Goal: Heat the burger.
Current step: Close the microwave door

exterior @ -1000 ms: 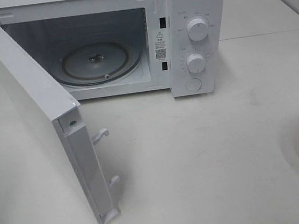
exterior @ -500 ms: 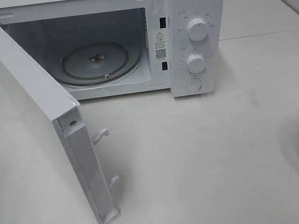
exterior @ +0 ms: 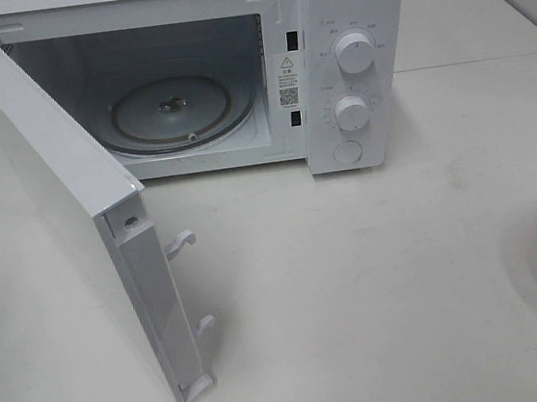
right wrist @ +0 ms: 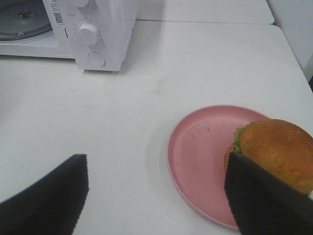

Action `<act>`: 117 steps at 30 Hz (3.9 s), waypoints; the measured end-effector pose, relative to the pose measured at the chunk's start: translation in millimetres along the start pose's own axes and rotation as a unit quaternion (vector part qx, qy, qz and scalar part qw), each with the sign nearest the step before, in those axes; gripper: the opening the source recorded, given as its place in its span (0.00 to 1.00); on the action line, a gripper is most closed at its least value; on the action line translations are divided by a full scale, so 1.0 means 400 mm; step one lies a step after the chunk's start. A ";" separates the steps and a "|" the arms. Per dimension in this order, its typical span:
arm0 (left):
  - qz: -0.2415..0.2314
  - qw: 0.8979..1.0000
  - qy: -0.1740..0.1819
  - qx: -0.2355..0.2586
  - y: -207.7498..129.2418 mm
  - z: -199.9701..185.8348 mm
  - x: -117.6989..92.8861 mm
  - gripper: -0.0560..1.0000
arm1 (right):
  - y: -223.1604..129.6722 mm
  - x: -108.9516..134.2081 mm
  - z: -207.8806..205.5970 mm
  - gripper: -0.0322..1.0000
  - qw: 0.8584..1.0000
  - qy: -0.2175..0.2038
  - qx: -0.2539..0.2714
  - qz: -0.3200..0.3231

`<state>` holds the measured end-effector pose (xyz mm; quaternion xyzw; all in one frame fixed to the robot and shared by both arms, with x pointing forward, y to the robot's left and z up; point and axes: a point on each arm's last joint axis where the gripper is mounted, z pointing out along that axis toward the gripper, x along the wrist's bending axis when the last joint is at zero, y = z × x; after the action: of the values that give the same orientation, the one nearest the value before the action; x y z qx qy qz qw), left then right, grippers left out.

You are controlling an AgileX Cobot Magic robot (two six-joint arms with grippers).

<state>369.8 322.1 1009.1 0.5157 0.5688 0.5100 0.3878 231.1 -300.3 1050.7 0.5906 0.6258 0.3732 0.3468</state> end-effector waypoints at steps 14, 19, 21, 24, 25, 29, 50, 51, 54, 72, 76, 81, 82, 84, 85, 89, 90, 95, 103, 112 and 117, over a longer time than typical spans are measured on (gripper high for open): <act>0.027 0.993 -0.114 0.026 -0.047 0.100 -0.100 0.05 | 0.000 0.000 0.000 0.76 1.000 0.000 0.000 0.000; 0.041 0.983 -0.173 0.042 -0.078 0.138 -0.152 0.05 | 0.000 0.000 0.000 0.76 1.000 0.000 0.000 0.000; 0.043 0.982 -0.180 0.040 -0.078 0.143 -0.158 0.05 | 0.000 0.000 0.000 0.76 1.000 0.000 0.000 0.000; 0.034 0.978 -0.200 0.040 -0.086 0.162 -0.177 0.05 | 0.000 0.000 0.000 0.76 1.000 0.000 0.000 0.000; 0.034 0.978 -0.200 0.040 -0.086 0.162 -0.177 0.05 | 0.000 0.000 0.000 0.76 1.000 0.000 0.000 0.000; 0.020 0.973 -0.225 0.041 -0.102 0.175 -0.205 0.05 | 0.000 0.000 0.000 0.76 1.000 0.000 0.000 0.000; 0.029 0.950 -0.309 0.039 -0.096 0.252 -0.383 0.05 | 0.000 0.000 0.000 0.76 1.000 0.000 0.000 0.000; 0.029 0.949 -0.312 0.037 -0.096 0.254 -0.392 0.05 | 0.000 0.000 0.000 0.76 1.000 0.000 0.000 0.000; 0.025 0.948 -0.315 0.036 -0.094 0.259 -0.411 0.05 | 0.000 0.000 0.000 0.76 1.000 0.000 0.000 0.000; 0.002 0.953 -0.302 0.019 -0.066 0.318 -0.582 0.05 | 0.000 0.000 0.000 0.76 1.000 0.000 0.000 0.000; -0.001 0.951 -0.310 0.016 -0.048 0.342 -0.631 0.05 | 0.000 0.000 0.000 0.76 1.000 0.000 0.000 0.000; -0.002 0.948 -0.317 0.014 -0.036 0.363 -0.681 0.05 | 0.000 0.000 0.000 0.76 1.000 0.000 0.000 0.000; 0.001 0.948 -0.318 0.015 -0.035 0.366 -0.692 0.05 | 0.000 0.000 0.000 0.76 1.000 0.000 0.000 0.000; 0.006 0.947 -0.320 0.017 -0.037 0.368 -0.709 0.05 | 0.000 0.000 0.000 0.76 1.000 0.000 0.000 0.000; 0.012 0.946 -0.323 0.019 -0.039 0.369 -0.722 0.05 | 0.000 0.000 0.000 0.76 1.000 0.000 0.000 0.000; 0.022 0.943 -0.331 0.033 -0.046 0.374 -0.760 0.05 | 0.000 0.000 0.000 0.76 1.000 0.000 0.000 0.000; 0.023 0.942 -0.332 0.035 -0.045 0.377 -0.769 0.05 | 0.000 0.000 0.000 0.76 1.000 0.000 0.000 0.000; 0.015 0.943 -0.331 0.039 -0.035 0.401 -0.804 0.05 | 0.000 0.000 0.000 0.76 1.000 0.000 0.000 0.000; 0.043 0.933 -0.352 0.069 -0.033 0.409 -0.849 0.05 | 0.000 0.000 0.000 0.76 1.000 0.000 0.000 0.000; 0.073 0.914 -0.376 0.136 0.001 0.373 -0.839 0.05 | 0.000 0.000 0.000 0.76 1.000 0.000 0.000 0.000; 0.108 0.869 -0.411 0.253 0.002 0.318 -0.820 0.29 | 0.000 0.000 0.000 0.76 1.000 0.000 0.000 0.000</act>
<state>547.8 22.9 959.1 0.8176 0.4082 0.1286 0.3853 231.1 -300.3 1050.7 0.5906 0.6258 0.3732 0.3468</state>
